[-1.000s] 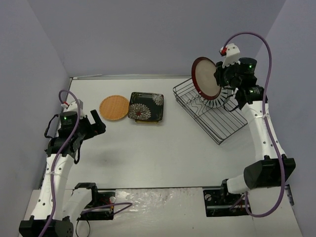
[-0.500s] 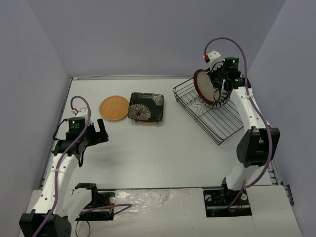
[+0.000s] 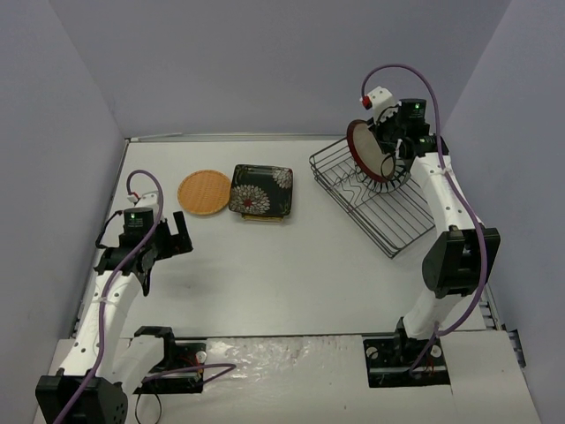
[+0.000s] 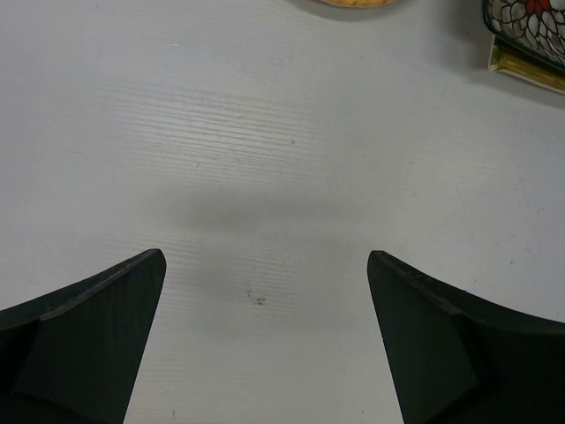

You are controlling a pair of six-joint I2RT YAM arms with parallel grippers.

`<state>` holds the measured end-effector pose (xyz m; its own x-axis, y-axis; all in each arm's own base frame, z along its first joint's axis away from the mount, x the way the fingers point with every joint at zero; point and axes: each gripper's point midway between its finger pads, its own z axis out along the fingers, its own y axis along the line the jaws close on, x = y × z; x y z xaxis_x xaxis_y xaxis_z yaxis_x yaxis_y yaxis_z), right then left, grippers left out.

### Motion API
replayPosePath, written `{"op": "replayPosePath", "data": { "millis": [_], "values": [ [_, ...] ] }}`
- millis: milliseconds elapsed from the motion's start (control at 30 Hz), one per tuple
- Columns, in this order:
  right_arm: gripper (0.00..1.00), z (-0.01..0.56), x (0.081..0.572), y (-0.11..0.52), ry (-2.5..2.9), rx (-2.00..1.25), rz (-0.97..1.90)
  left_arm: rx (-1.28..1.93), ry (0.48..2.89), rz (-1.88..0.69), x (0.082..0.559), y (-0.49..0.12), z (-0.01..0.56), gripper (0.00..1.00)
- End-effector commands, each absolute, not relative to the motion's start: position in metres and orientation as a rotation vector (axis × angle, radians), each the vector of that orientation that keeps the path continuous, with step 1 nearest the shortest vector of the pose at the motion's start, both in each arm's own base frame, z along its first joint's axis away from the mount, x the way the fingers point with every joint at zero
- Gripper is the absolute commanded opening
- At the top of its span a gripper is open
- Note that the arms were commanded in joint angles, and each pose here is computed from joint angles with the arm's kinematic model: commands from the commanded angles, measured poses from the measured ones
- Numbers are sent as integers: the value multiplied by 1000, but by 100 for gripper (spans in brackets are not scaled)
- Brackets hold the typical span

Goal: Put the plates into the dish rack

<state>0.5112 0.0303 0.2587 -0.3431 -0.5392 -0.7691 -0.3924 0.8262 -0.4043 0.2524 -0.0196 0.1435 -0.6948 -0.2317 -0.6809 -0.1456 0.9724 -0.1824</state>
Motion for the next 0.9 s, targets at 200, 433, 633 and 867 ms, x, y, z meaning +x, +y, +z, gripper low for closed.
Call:
{"op": "replayPosePath", "data": {
  "millis": [200,433,633,867],
  "values": [
    [0,367,521,19,1666,-590,-272,-250,2245,-120,271,-15,174,97],
    [0,391,513,16,1621,-571,-296,-249,2247,-123,271,-15,173,97],
    [0,406,502,22,1588,-567,-261,-252,2244,-116,271,-14,174,97],
    [0,389,506,17,1620,-571,-264,-252,2244,-117,271,-14,174,97]
  ]
}}
